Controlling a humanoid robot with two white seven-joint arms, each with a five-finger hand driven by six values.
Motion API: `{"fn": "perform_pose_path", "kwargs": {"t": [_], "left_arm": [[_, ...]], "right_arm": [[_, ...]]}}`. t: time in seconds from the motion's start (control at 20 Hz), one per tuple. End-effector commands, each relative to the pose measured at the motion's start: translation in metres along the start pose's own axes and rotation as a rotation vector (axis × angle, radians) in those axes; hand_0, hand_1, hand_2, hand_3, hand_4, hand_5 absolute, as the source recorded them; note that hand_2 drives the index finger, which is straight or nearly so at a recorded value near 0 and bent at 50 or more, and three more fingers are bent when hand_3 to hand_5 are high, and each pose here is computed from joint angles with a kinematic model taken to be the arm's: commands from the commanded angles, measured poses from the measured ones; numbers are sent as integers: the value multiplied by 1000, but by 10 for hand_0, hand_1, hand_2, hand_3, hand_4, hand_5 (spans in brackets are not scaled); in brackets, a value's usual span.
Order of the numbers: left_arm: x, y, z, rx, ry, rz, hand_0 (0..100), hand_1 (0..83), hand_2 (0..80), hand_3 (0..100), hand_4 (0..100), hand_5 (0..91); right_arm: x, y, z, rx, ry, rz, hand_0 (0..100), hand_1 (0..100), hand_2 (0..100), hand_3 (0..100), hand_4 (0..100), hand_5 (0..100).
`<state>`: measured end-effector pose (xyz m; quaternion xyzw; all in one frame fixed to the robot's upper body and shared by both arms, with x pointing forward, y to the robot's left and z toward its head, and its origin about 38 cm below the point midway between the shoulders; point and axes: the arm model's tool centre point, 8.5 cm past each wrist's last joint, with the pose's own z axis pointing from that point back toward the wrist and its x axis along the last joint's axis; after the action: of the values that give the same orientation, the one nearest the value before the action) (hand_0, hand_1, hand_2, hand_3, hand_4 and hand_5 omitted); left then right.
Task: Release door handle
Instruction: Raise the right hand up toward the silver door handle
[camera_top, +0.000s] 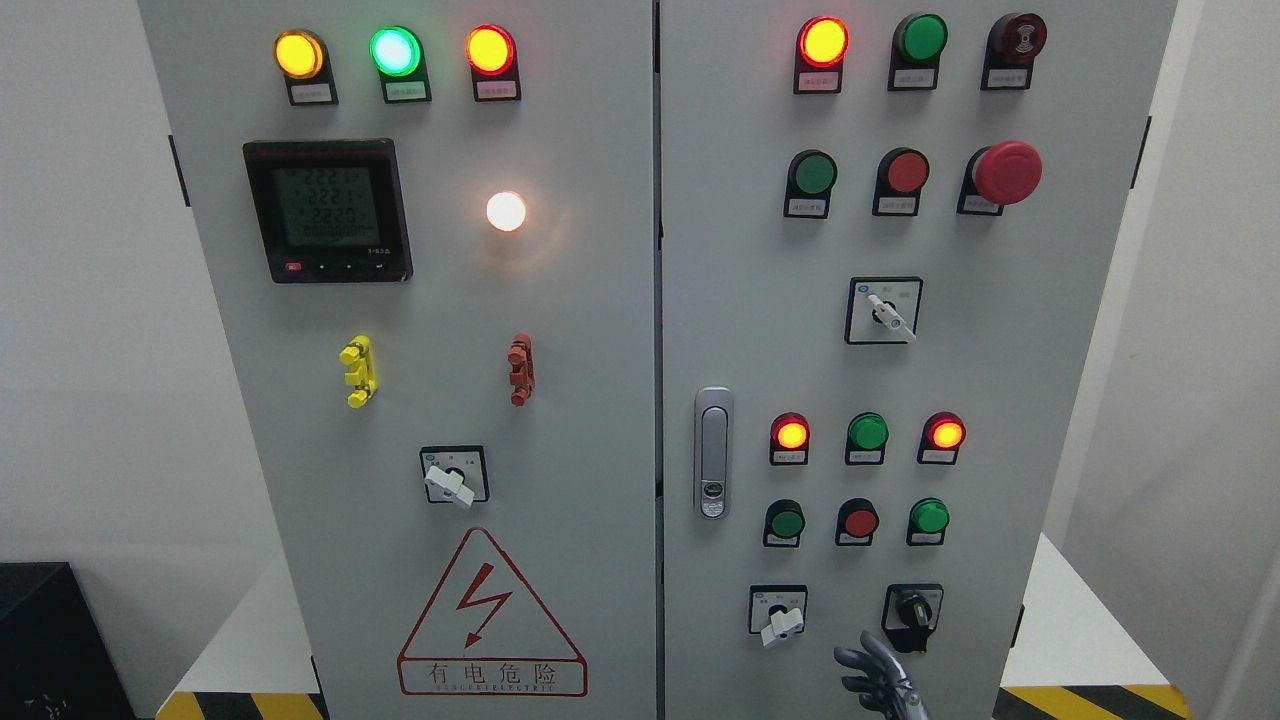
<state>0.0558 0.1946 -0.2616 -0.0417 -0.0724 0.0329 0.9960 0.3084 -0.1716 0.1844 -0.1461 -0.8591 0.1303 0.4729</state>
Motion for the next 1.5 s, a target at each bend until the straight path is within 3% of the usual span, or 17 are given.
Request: {"fn": "perform_pose_path", "kwargs": {"t": [0.0, 0.3, 0.5, 1.2, 1.45], "left_arm": [[7, -1, -1, -3, -18, -22, 0, 0, 22, 92, 12, 0], [7, -1, -1, -3, -18, -22, 0, 0, 22, 94, 12, 0], [7, -1, -1, -3, -18, -22, 0, 0, 22, 95, 13, 0], [7, -1, -1, -3, -18, -22, 0, 0, 22, 93, 12, 0], [7, -1, -1, -3, -18, -22, 0, 0, 22, 94, 13, 0]], "right_arm": [[28, 1, -21, -21, -123, 261, 446, 305, 0, 814, 841, 858], [29, 7, -43, -19, -125, 515, 432, 323, 0, 880, 888, 926], [36, 16, -65, -38, -134, 552, 428, 323, 0, 891, 902, 947], [28, 47, -66, 51, -173, 761, 427, 309, 0, 938, 902, 947], [24, 56, -82, 64, -199, 825, 427, 309, 0, 944, 897, 944]]}}
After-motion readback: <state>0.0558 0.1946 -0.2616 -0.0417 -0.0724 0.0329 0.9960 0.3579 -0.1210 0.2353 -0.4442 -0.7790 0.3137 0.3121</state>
